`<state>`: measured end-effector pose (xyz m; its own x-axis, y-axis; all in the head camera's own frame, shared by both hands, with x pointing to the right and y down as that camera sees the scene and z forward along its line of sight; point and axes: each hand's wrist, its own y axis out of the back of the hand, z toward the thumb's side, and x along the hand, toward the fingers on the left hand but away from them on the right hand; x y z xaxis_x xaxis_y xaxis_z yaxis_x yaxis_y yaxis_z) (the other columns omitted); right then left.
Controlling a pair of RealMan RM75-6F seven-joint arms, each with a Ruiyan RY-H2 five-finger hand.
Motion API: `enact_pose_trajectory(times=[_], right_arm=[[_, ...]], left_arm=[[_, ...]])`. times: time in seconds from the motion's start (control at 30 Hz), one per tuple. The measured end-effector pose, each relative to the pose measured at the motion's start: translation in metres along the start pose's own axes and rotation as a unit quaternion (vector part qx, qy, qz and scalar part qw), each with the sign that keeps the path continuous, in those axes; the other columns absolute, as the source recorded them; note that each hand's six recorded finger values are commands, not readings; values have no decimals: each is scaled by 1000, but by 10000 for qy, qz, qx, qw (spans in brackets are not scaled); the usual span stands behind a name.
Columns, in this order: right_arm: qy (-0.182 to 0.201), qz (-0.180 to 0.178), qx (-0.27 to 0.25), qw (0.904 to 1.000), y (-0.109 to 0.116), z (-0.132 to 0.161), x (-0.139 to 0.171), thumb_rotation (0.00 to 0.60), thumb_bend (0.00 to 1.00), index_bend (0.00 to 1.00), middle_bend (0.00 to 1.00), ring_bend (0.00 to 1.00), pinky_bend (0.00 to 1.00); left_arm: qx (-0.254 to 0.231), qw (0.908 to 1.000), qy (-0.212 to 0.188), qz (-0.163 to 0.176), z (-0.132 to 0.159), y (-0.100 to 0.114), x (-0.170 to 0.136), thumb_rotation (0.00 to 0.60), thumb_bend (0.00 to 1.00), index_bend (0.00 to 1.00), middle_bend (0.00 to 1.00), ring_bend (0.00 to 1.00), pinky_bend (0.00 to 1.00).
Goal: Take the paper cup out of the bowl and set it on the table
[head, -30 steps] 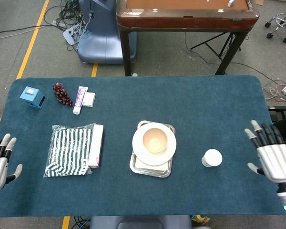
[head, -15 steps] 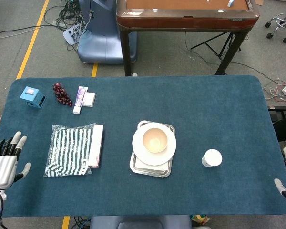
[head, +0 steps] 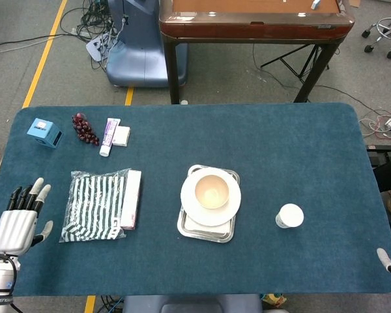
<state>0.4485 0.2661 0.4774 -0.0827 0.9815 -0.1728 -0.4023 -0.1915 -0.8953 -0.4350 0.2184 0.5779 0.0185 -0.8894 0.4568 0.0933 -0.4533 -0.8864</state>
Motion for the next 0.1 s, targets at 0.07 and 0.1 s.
enact_pose_trajectory(times=[0.07, 0.1], right_arm=[[17, 5, -3, 10000, 0, 1, 0, 600, 73, 0, 0, 0, 0], [26, 6, 10, 10000, 0, 1, -1, 600, 73, 0, 0, 0, 0]], left_arm=[[26, 10000, 10, -35, -1, -2, 0, 600, 324, 0, 0, 0, 0], [43, 10000, 21, -54, -2, -3, 0, 600, 324, 0, 0, 0, 0]])
